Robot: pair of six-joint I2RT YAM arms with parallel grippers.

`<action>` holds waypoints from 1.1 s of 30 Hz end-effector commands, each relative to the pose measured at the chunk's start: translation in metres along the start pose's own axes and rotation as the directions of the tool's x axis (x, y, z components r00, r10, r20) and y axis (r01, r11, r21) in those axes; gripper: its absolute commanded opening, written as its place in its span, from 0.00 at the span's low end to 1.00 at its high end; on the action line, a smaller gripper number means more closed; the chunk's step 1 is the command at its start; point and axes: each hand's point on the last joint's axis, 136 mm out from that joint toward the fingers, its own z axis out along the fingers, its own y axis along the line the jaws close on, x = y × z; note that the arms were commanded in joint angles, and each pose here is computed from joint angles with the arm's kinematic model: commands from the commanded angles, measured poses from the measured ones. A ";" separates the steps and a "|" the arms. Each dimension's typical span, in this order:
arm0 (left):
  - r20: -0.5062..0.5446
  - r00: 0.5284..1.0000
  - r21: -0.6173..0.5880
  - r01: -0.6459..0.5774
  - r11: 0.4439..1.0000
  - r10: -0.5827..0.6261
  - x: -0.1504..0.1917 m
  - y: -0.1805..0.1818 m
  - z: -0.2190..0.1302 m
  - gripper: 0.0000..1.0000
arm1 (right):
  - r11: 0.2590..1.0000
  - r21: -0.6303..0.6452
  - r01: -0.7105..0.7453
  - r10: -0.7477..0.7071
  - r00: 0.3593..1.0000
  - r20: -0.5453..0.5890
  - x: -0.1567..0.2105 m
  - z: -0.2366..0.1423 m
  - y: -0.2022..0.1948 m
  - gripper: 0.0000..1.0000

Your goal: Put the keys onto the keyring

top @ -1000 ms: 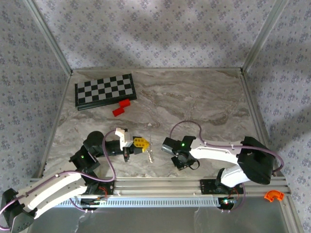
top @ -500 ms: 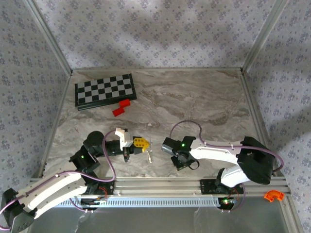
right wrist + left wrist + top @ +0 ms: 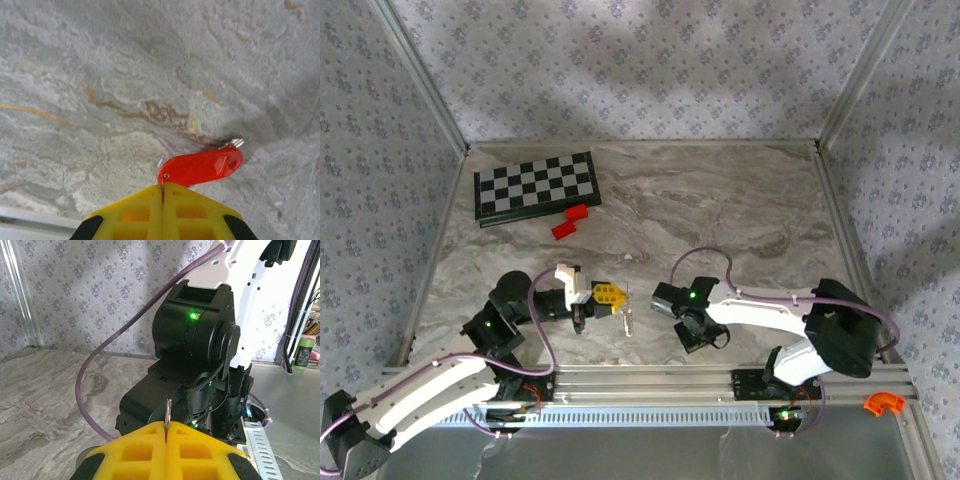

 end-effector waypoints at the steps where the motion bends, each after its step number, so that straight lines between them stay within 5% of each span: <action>1: 0.033 0.999 0.021 -0.030 0.999 0.029 -0.010 -0.007 -0.004 0.00 | 1.000 -0.004 0.031 -0.031 0.991 -0.131 0.016 -0.006 -0.004 0.00; 9: 0.029 0.998 0.002 -0.057 0.998 0.056 -0.011 -0.009 -0.009 0.00 | 0.995 -0.020 0.101 -0.102 0.963 -0.251 0.010 -0.004 -0.004 0.00; 27: -0.021 0.996 -0.031 -0.083 0.996 0.082 -0.003 -0.005 -0.007 0.00 | 0.993 -0.047 0.111 -0.120 0.959 -0.259 -0.006 0.013 -0.006 0.00; 33: -0.014 0.997 -0.022 -0.080 0.997 0.080 -0.004 -0.007 -0.007 0.00 | 0.993 -0.033 0.114 -0.118 0.970 -0.210 -0.012 0.008 -0.008 0.11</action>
